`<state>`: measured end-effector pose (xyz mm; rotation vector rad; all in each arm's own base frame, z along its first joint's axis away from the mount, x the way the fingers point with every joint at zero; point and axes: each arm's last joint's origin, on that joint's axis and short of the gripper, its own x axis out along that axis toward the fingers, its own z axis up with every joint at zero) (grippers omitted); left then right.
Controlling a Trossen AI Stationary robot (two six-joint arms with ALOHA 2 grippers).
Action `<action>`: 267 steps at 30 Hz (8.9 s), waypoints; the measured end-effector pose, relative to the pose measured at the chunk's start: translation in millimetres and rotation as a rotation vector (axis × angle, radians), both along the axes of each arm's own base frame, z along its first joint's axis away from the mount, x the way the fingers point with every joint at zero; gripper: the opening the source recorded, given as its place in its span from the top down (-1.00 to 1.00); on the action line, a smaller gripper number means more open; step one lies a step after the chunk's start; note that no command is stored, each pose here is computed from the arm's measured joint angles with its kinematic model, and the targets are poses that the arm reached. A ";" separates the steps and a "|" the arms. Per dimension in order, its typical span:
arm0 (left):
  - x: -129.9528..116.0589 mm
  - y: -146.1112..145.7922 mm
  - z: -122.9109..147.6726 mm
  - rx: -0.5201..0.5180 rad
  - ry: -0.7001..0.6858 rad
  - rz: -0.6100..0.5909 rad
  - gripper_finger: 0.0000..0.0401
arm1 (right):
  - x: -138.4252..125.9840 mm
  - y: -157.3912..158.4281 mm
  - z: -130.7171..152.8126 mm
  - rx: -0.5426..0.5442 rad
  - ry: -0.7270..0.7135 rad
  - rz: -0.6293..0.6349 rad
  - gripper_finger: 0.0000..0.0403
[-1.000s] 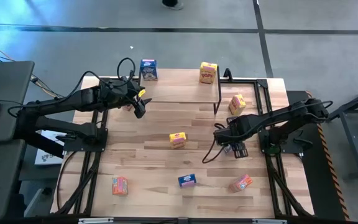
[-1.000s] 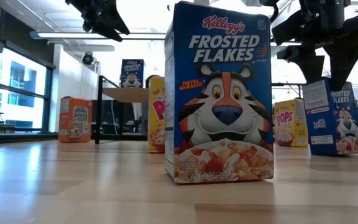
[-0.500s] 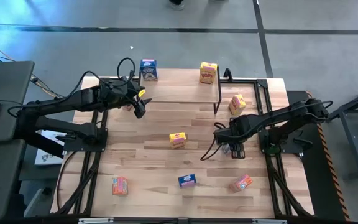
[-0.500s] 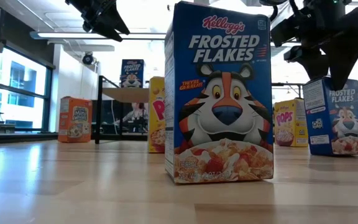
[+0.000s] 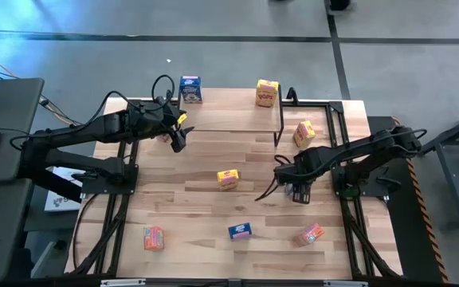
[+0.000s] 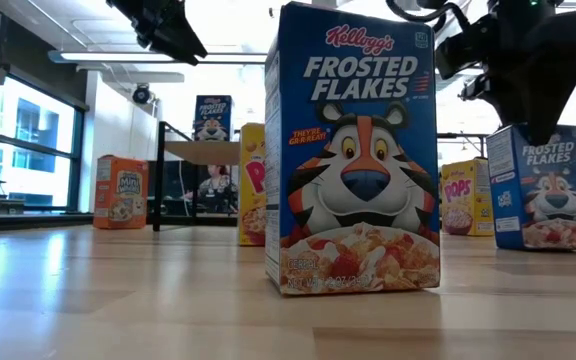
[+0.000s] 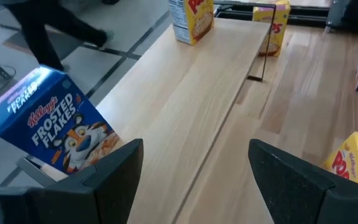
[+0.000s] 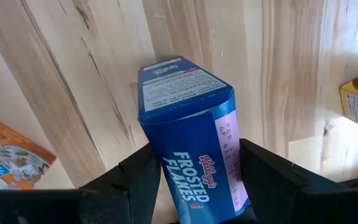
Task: Stack cereal on shelf
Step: Put the top blue cereal box on the shelf aligned with the other blue cereal box
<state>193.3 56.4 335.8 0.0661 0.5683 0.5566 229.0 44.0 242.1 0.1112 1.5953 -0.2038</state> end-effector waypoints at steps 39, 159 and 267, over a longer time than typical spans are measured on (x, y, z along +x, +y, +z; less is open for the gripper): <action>1.5 0.5 3.1 0.101 0.033 -0.059 -0.41 | 31.9 -5.1 75.3 0.002 -0.355 -0.089 0.02; 127.9 -23.7 -49.5 -0.105 -0.172 -0.540 0.03 | 110.4 -49.3 120.1 -0.172 -0.753 0.208 0.02; -53.7 121.3 -62.0 -0.067 -0.229 -0.271 0.03 | -46.1 -29.3 27.2 -0.197 -1.264 -0.011 -0.33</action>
